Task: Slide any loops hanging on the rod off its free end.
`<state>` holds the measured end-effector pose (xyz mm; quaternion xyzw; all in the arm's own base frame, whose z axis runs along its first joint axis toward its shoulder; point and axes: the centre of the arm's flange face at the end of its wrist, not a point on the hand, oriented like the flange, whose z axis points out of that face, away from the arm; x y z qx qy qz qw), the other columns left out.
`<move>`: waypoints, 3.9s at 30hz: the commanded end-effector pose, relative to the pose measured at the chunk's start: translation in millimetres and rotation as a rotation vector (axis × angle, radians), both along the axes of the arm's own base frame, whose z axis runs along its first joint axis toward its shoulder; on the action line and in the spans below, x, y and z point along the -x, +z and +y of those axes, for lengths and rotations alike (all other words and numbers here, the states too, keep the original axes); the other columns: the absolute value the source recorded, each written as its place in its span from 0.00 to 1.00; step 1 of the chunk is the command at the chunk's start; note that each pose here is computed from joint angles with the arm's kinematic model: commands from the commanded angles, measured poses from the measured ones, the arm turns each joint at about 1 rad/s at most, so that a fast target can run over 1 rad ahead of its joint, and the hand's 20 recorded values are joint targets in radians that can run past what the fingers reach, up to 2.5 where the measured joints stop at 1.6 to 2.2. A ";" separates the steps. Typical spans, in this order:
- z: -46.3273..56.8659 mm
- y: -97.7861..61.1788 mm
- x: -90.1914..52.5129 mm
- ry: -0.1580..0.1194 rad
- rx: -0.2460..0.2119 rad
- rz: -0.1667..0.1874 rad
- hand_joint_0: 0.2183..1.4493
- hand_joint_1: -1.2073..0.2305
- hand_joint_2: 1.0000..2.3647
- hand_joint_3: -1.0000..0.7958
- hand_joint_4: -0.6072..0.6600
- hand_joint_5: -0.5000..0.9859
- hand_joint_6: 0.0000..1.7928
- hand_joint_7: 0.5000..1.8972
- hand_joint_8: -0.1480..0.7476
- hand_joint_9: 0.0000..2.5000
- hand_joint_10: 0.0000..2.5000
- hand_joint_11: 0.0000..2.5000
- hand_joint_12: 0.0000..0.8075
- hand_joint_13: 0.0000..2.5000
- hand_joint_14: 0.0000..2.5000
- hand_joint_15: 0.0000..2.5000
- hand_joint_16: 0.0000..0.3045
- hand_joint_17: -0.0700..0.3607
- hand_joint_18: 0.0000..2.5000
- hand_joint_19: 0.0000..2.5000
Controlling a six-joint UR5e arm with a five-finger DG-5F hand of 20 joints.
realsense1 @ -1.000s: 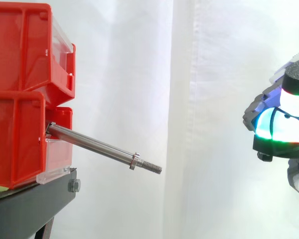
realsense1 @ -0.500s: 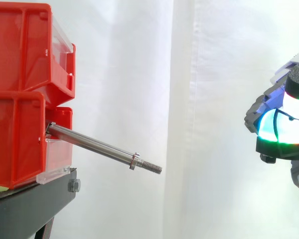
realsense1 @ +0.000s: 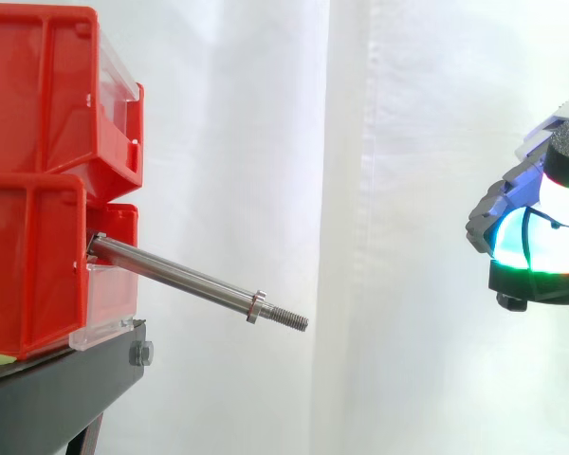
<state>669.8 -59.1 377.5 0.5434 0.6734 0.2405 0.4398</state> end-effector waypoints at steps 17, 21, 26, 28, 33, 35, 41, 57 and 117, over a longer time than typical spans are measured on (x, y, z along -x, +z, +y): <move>7.5 -36.1 -12.3 -0.013 -0.063 -0.117 0.30 0.28 0.00 0.44 0.46 0.29 0.49 0.43 0.53 0.26 0.00 0.00 0.44 0.25 0.00 0.04 0.18 0.44 0.34 0.13; 9.2 -39.6 -15.1 -0.010 -0.070 -0.143 0.30 0.29 0.01 0.44 0.46 0.29 0.49 0.42 0.52 0.25 0.00 0.00 0.44 0.25 0.00 0.05 0.17 0.44 0.33 0.14; 13.6 -65.4 -16.0 -0.003 -0.081 -0.184 0.30 0.28 0.01 0.44 0.46 0.29 0.49 0.41 0.51 0.26 0.00 0.00 0.44 0.25 0.00 0.06 0.17 0.44 0.33 0.15; 14.5 -75.3 -15.3 -0.006 -0.093 -0.197 0.30 0.28 0.01 0.44 0.46 0.29 0.49 0.41 0.51 0.26 0.00 0.00 0.44 0.25 0.00 0.06 0.17 0.44 0.33 0.15; 19.4 -89.7 -13.5 -0.007 -0.115 -0.213 0.30 0.28 0.01 0.44 0.47 0.29 0.49 0.41 0.51 0.27 0.00 0.02 0.45 0.25 0.00 0.07 0.17 0.44 0.33 0.15; 21.1 -96.1 -10.6 -0.004 -0.117 -0.203 0.30 0.28 0.01 0.44 0.47 0.29 0.49 0.41 0.51 0.27 0.00 0.02 0.45 0.25 0.00 0.07 0.17 0.44 0.33 0.15; 22.8 -115.7 -3.0 -0.005 -0.126 -0.190 0.30 0.28 0.01 0.44 0.47 0.29 0.49 0.41 0.51 0.28 0.00 0.03 0.45 0.26 0.00 0.08 0.18 0.44 0.33 0.16; 9.0 -81.9 56.0 -0.052 -0.172 -0.287 0.30 0.28 0.01 0.45 0.47 0.29 0.49 0.42 0.51 0.29 0.00 0.05 0.46 0.26 0.00 0.09 0.18 0.45 0.33 0.15; 9.6 -84.3 66.3 -0.181 0.062 -0.430 0.30 0.27 0.00 0.45 0.47 0.29 0.49 0.41 0.51 0.31 0.00 0.07 0.47 0.27 0.00 0.10 0.18 0.45 0.34 0.16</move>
